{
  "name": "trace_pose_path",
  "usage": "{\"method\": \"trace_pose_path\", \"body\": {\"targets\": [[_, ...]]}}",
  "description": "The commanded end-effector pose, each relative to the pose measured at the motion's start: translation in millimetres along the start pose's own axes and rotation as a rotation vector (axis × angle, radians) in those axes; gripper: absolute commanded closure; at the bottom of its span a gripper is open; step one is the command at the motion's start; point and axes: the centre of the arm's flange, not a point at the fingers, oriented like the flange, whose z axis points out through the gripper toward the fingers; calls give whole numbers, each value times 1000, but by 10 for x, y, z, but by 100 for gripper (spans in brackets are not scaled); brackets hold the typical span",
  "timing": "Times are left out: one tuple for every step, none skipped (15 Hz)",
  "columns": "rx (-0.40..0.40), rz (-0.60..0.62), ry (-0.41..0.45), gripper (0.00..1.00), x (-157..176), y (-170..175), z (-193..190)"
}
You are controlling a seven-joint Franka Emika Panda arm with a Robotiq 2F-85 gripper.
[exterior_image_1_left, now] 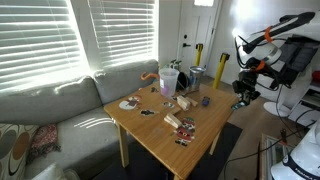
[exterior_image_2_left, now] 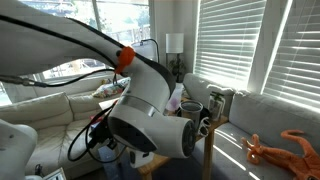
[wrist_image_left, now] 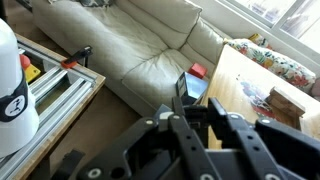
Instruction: Flip the toy cars to make them stand on wheels starting with the toy car at the bottom of the table surface
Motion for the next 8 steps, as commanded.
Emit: {"method": "trace_pose_path", "body": {"targets": [[0, 0, -1, 70, 2, -2, -3], [0, 0, -1, 93, 0, -4, -6], [15, -14, -19, 93, 25, 16, -58], [34, -27, -34, 93, 47, 32, -105], [46, -33, -46, 93, 69, 43, -127], [56, -29, -66, 93, 110, 54, -138], [68, -21, -78, 93, 149, 61, -143], [84, -11, -104, 93, 194, 64, -144]]}}
